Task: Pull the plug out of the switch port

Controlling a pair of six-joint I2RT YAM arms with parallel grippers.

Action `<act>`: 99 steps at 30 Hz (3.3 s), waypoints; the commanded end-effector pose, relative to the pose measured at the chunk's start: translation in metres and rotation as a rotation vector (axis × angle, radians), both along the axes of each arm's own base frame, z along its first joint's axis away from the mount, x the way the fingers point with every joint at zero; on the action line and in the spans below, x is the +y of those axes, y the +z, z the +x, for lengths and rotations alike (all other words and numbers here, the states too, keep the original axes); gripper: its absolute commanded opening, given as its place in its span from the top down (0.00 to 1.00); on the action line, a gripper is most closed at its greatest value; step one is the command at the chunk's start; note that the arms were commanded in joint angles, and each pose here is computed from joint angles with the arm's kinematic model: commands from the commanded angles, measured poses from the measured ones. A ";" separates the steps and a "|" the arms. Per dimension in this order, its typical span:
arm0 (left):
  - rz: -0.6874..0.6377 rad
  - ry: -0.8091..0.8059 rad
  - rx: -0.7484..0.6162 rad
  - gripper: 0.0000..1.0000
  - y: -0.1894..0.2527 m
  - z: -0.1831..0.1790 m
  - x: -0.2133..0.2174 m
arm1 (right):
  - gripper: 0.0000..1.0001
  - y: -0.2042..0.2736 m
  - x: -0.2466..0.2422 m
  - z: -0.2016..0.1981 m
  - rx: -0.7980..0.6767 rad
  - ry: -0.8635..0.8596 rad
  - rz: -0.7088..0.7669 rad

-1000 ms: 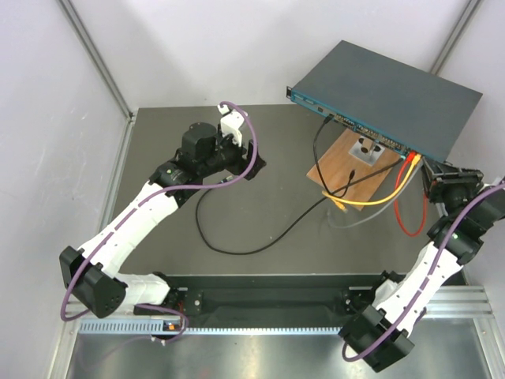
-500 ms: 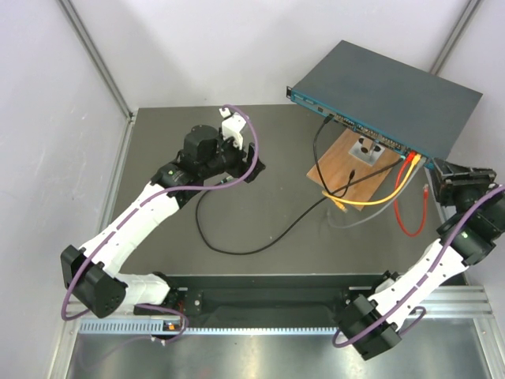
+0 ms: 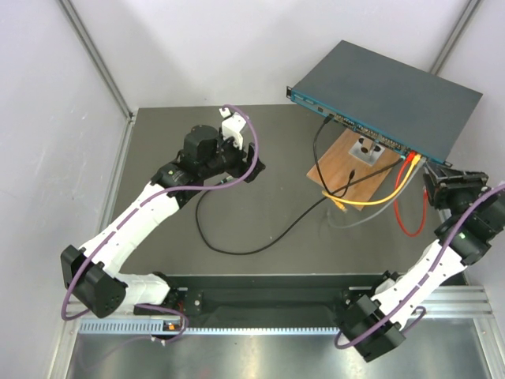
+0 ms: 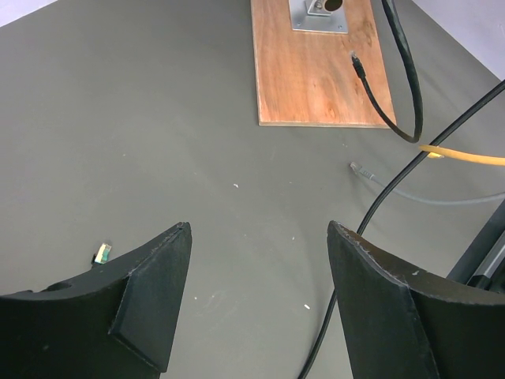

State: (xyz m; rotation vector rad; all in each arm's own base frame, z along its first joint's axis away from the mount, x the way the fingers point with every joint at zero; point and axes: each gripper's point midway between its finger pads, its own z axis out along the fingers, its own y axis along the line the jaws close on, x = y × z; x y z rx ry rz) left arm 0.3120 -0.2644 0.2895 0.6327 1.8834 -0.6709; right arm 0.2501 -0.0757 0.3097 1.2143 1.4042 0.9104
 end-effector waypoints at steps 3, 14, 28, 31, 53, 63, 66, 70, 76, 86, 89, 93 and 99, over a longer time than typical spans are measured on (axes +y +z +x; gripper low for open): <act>-0.014 -0.008 -0.029 0.26 0.008 0.003 -0.002 | 0.56 0.015 0.009 0.018 -0.036 0.064 -0.037; -0.005 0.010 -0.038 0.26 0.009 0.007 0.004 | 0.59 0.029 0.007 0.032 -0.057 0.052 -0.050; 0.006 0.005 -0.031 0.26 0.002 0.007 0.003 | 0.62 0.023 -0.010 0.020 -0.062 0.025 -0.031; 0.004 0.005 -0.031 0.26 0.003 0.007 0.003 | 0.62 0.020 -0.007 0.019 -0.065 0.032 -0.021; -0.004 0.003 -0.027 0.28 0.004 0.007 0.003 | 0.86 0.017 -0.004 0.037 -0.053 0.032 0.018; 0.016 0.013 -0.036 0.28 0.002 0.008 0.007 | 0.68 0.015 -0.011 0.028 -0.054 0.014 0.005; 0.017 0.011 -0.039 0.28 0.003 0.008 0.007 | 0.67 0.018 -0.014 0.025 -0.062 0.014 0.001; 0.018 0.006 -0.035 0.28 0.001 0.007 0.006 | 0.68 0.023 -0.015 0.026 -0.088 0.013 0.005; 0.013 0.006 -0.036 0.28 0.003 0.007 0.006 | 0.69 0.018 -0.018 0.028 -0.083 0.010 0.027; 0.006 0.006 -0.031 0.29 0.004 0.008 0.005 | 0.86 0.003 -0.024 0.030 -0.040 -0.016 0.059; 0.008 0.009 -0.027 0.29 0.002 0.008 0.007 | 0.99 -0.002 -0.023 0.030 -0.028 -0.015 0.065; 0.005 0.008 -0.026 0.29 0.002 0.008 0.006 | 1.00 -0.006 -0.023 0.028 -0.012 -0.022 0.045; 0.012 0.011 -0.028 0.29 0.002 0.007 0.008 | 1.00 -0.025 -0.014 0.015 0.112 0.001 0.002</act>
